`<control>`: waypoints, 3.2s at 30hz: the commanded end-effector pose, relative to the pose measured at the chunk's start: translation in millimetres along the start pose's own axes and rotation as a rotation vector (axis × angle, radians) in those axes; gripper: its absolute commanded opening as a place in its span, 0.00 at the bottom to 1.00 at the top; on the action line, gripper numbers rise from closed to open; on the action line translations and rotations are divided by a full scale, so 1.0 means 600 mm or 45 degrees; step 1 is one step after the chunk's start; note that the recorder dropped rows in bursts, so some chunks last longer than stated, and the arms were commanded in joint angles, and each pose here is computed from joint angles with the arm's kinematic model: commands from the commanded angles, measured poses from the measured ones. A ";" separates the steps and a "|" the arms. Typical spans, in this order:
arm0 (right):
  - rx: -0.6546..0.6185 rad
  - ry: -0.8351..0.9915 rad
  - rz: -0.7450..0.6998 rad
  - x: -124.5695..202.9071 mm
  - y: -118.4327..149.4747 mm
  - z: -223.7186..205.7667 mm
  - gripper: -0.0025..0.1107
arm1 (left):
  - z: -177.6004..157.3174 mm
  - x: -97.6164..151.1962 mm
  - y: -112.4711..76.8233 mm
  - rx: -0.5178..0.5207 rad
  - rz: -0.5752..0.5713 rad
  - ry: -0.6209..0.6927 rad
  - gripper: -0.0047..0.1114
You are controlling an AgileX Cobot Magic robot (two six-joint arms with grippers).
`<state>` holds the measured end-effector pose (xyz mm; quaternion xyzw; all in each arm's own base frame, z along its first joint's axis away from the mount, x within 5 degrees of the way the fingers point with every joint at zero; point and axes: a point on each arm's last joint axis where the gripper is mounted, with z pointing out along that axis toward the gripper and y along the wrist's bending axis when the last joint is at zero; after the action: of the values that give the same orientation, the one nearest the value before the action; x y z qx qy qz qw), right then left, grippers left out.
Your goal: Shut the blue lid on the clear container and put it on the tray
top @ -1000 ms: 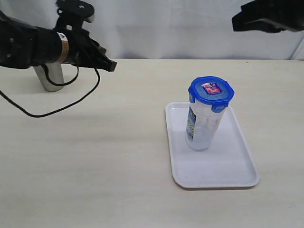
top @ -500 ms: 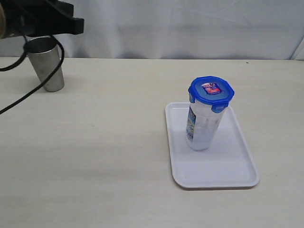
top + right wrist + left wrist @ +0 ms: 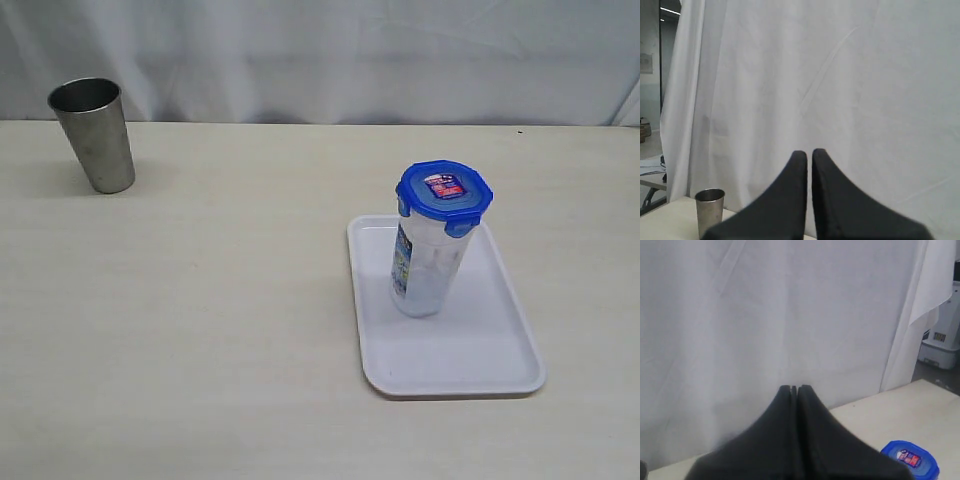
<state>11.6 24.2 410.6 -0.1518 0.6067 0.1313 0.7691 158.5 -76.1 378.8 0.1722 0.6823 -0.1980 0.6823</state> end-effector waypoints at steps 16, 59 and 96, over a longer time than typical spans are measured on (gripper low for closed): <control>-0.058 0.007 -0.018 0.010 0.016 -0.036 0.06 | -0.058 -0.024 -0.025 0.128 0.018 -0.146 0.04; -0.058 0.007 -0.018 0.010 0.016 -0.036 0.06 | -0.253 0.115 -0.003 -0.533 0.147 -0.387 0.04; -0.058 0.007 -0.018 0.010 0.016 -0.036 0.06 | -0.214 0.319 0.027 -0.553 0.153 0.307 0.04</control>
<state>-9.5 24.5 400.7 -0.1736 0.6037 0.1377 0.7658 54.2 -4.1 186.6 0.0865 0.7746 0.0173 0.6262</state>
